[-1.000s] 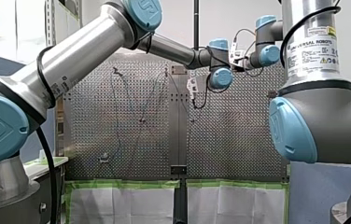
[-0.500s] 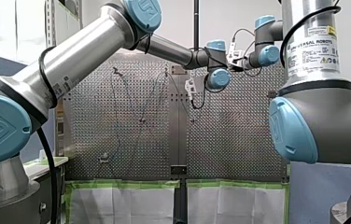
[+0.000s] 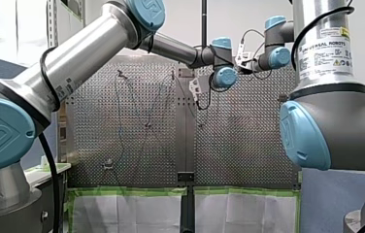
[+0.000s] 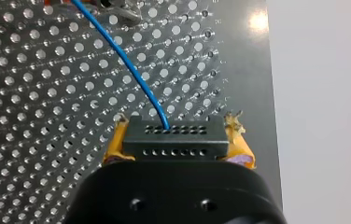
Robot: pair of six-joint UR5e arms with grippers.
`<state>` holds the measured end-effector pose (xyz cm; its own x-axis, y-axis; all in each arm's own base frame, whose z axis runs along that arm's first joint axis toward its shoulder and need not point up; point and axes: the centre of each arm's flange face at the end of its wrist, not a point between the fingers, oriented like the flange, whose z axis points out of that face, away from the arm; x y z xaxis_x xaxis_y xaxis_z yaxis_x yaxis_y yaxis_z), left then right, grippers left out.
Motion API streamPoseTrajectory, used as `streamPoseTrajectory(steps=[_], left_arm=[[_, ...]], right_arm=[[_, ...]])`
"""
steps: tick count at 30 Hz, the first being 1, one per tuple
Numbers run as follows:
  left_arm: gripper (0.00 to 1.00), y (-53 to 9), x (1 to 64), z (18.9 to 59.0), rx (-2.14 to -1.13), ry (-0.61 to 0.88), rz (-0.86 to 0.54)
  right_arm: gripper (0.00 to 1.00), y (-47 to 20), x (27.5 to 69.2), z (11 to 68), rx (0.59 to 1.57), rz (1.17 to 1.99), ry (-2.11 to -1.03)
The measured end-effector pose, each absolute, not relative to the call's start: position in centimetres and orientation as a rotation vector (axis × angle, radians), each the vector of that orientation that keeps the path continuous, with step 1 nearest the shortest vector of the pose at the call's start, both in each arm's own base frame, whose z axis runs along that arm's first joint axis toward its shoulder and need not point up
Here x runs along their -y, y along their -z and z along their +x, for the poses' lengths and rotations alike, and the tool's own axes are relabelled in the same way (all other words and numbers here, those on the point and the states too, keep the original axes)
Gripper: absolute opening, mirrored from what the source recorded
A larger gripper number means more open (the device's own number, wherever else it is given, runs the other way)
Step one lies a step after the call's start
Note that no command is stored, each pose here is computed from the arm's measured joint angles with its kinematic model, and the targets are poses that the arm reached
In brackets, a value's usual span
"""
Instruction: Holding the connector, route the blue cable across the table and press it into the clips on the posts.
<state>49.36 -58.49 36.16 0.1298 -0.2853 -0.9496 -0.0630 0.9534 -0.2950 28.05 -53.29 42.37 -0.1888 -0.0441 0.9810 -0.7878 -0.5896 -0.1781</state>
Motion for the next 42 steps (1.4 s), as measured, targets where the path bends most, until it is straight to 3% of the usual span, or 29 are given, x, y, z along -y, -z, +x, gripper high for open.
streamPoseTrajectory(steps=[21,23,24,26,27,29,30,32,42], left_arm=[[0.0,-37.0,56.4,55.0,-1.357,0.199,-0.195],[0.16,-36.9,56.4,55.0,-1.363,0.199,-0.188],[0.16,-36.8,56.6,54.8,-1.37,0.204,-0.18],[0.44,-36.5,56.8,54.4,-1.382,0.212,-0.164],[0.44,-36.2,57.0,54.2,-1.389,0.218,-0.154],[0.73,-35.8,57.2,53.9,-1.403,0.225,-0.141],[0.73,-35.6,57.3,53.7,-1.412,0.229,-0.134],[0.98,-35.3,57.3,53.4,-1.425,0.231,-0.125],[0.98,-34.8,57.3,52.8,-1.471,0.23,-0.104]], right_arm=[[0.0,-41.0,56.7,26.8,0.983,1.548,-1.829],[0.0,-41.0,56.8,26.7,0.982,1.548,-1.828],[0.0,-41.0,56.8,26.6,0.982,1.547,-1.827],[0.0,-41.0,56.9,26.6,0.982,1.547,-1.826],[0.0,-41.0,56.9,26.6,0.982,1.547,-1.825],[0.0,-41.0,56.9,26.6,0.981,1.548,-1.824],[0.0,-41.0,56.9,26.6,0.98,1.548,-1.824],[0.0,-41.0,56.9,26.6,0.98,1.548,-1.823],[0.0,-41.0,56.9,26.5,0.979,1.548,-1.821]])
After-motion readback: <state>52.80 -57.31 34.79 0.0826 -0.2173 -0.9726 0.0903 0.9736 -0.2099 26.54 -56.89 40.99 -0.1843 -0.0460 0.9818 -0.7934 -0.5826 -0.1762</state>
